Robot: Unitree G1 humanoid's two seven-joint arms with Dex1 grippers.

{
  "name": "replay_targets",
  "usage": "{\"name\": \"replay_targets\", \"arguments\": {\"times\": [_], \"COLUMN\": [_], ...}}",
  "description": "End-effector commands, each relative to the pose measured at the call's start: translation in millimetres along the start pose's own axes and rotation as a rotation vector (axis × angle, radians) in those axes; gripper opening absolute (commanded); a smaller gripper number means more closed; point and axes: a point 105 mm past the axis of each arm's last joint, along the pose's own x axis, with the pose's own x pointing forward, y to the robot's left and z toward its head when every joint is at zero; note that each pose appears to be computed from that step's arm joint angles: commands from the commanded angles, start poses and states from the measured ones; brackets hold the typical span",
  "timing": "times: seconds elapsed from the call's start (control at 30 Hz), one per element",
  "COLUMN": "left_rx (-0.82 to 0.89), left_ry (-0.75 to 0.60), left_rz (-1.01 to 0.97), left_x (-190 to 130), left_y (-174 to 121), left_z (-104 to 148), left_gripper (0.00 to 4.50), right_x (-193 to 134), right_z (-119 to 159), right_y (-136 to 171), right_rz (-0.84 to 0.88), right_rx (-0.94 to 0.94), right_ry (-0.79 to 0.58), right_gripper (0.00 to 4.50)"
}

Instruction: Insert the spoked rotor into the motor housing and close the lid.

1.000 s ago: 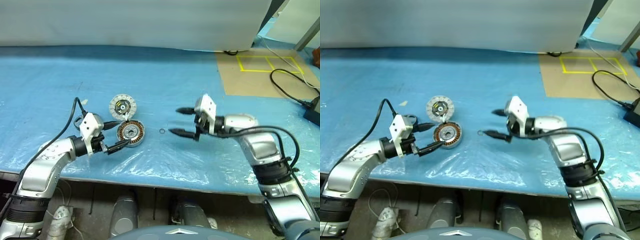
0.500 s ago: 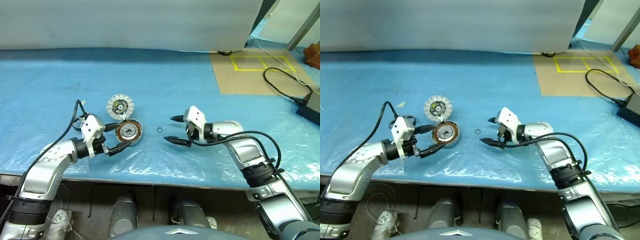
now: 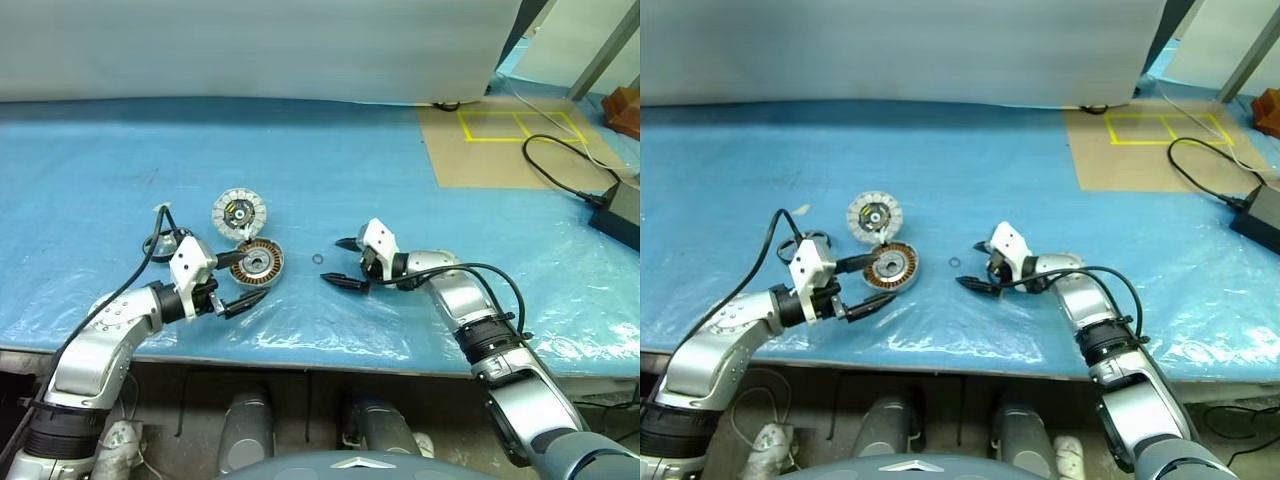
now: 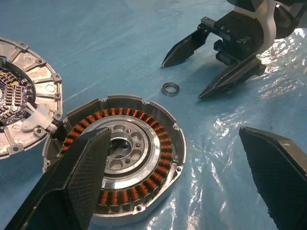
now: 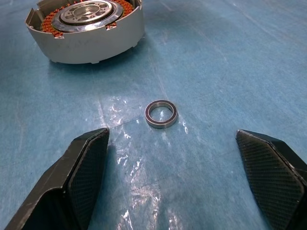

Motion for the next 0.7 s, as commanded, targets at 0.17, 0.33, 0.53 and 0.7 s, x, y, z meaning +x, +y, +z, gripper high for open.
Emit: {"name": "replay_targets", "arguments": {"times": [0.17,0.33,0.53,0.7], "left_rx": [0.038,0.042,0.045,0.047], "left_ry": [-0.031,-0.031,-0.030,-0.029], "left_rz": [-0.012,-0.007,-0.004,-0.004], "left_x": [2.1,2.5,2.5,3.1], "left_y": [-4.4,-3.2,-2.1,-1.1], "left_z": [10.5,10.6,11.0,11.4], "left_gripper": [4.50,4.50,4.50,4.50], "right_x": [11.2,13.1,7.8,5.1], "right_z": [8.1,9.6,5.9,3.9], "right_y": [2.3,0.0,-2.5,-4.7], "right_rz": [-0.007,-0.021,-0.022,-0.030], "right_rx": [-0.044,-0.053,-0.050,-0.052], "right_ry": [-0.028,-0.030,-0.012,-0.003], "right_gripper": [4.49,4.49,4.49,3.35]}}
